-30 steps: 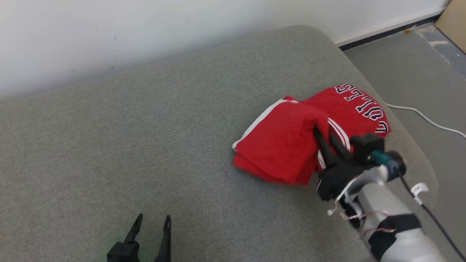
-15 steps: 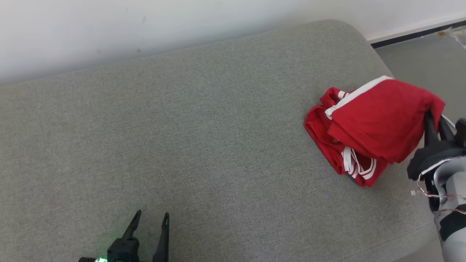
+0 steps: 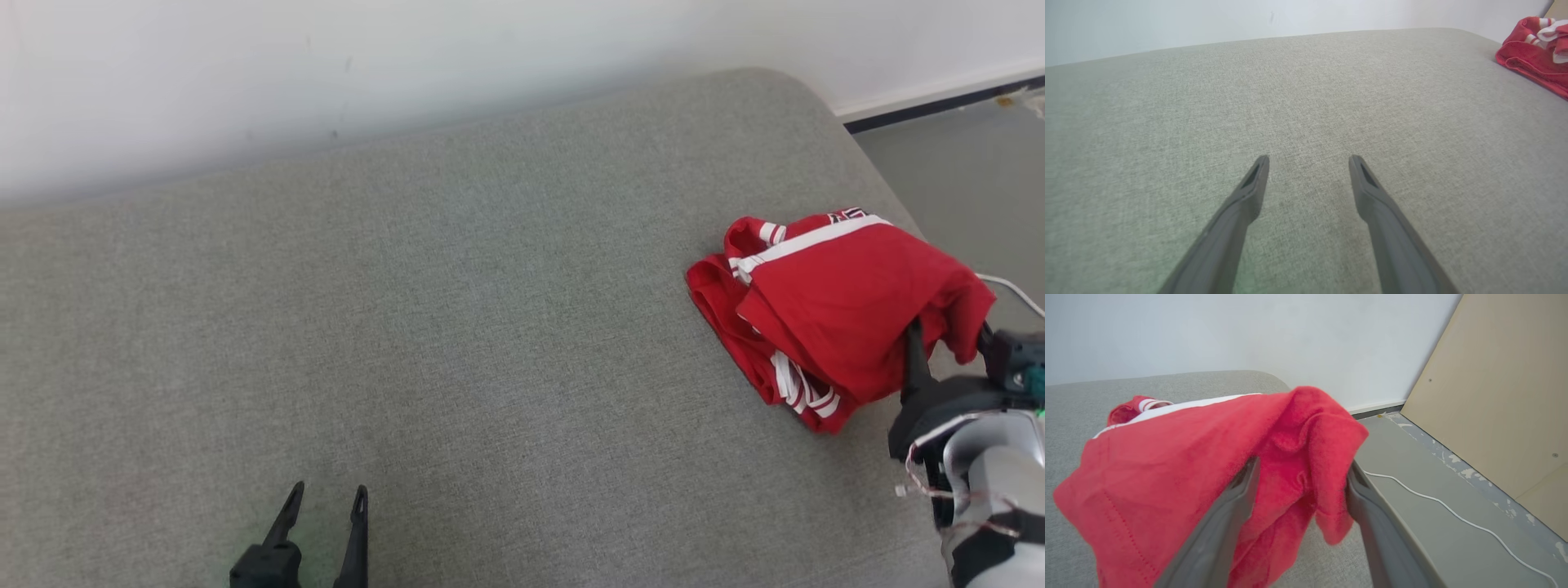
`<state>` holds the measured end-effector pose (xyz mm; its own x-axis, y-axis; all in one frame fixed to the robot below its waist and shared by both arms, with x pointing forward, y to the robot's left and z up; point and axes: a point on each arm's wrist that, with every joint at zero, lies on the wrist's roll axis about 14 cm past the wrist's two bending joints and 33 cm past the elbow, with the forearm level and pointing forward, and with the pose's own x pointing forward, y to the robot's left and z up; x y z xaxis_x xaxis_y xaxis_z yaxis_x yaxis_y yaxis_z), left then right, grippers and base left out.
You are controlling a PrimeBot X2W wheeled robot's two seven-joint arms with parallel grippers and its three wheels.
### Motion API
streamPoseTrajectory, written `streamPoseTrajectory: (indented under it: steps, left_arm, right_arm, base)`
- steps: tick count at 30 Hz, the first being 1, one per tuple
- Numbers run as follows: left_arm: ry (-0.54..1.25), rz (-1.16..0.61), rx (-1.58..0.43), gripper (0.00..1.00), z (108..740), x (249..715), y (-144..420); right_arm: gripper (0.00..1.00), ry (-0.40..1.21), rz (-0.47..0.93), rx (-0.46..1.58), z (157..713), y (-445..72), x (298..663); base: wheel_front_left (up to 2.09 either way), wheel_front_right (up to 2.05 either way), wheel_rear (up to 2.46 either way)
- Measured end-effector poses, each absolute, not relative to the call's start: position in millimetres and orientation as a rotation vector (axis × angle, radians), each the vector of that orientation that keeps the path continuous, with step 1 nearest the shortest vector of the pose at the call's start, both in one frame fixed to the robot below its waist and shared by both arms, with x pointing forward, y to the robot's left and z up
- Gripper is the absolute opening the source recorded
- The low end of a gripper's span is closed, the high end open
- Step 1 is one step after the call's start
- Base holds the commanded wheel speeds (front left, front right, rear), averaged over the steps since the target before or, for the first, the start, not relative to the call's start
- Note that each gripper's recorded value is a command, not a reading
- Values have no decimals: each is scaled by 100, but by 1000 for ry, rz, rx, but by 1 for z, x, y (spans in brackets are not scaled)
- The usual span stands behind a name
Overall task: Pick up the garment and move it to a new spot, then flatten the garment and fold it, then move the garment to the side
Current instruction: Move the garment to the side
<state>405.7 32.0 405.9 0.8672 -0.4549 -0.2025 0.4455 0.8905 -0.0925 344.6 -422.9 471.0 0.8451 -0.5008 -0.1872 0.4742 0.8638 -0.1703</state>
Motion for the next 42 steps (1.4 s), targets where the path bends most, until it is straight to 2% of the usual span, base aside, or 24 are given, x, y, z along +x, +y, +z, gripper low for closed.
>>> streamPoseTrajectory:
  steps: [6, 15, 31, 42]
  left_arm:
    - [206, -433, -42, 100, 415, 397, 43]
    - [181, -334, -44, 100, 426, 387, 74]
    - [145, -175, -46, 100, 437, 375, 124]
    - [109, -65, -45, 100, 447, 361, 161]
  right_arm:
    - [100, 262, -510, -72, 445, -399, 319]
    - [100, 271, -419, -17, 422, -347, 311]
    - [100, 28, -135, 18, 480, -249, 361]
    - [100, -41, -22, 59, 497, -209, 363]
  base:
    - [0, 0, 0]
    - [0, 0, 0]
    - [0, 0, 0]
    - [0, 0, 0]
